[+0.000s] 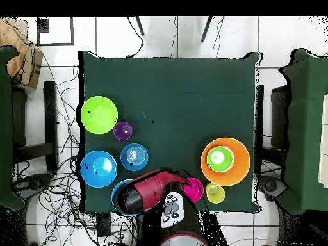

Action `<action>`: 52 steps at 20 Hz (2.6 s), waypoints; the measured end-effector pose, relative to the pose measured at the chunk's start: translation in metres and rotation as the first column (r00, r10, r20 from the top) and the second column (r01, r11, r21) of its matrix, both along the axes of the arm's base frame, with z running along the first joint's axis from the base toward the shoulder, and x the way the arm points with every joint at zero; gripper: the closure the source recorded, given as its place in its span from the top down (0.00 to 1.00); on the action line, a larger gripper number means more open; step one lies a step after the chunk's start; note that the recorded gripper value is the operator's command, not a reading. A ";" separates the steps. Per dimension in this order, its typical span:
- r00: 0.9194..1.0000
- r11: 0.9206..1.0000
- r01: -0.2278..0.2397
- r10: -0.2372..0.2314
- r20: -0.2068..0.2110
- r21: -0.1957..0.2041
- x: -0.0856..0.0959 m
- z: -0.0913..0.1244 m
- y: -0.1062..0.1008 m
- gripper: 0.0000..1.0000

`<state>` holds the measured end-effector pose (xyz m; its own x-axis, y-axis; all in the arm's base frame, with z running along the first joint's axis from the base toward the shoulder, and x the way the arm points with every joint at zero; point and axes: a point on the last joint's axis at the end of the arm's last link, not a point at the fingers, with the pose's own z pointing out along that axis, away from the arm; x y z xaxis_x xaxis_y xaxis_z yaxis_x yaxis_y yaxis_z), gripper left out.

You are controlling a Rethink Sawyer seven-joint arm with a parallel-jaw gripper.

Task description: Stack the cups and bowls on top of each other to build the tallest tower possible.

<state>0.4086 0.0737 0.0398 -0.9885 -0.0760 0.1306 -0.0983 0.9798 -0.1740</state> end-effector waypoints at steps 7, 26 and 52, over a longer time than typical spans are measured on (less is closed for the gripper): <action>1.000 1.000 0.012 -0.012 -0.026 -0.010 -0.005 -0.013 -0.007 1.00; 0.999 0.999 -0.001 -0.001 -0.037 -0.043 -0.005 -0.031 -0.013 1.00; 0.987 0.993 0.114 -0.116 0.108 0.026 0.045 0.018 -0.042 1.00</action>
<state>0.4537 0.0316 0.0576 -0.9991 0.0378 0.0215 0.0339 0.9868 -0.1584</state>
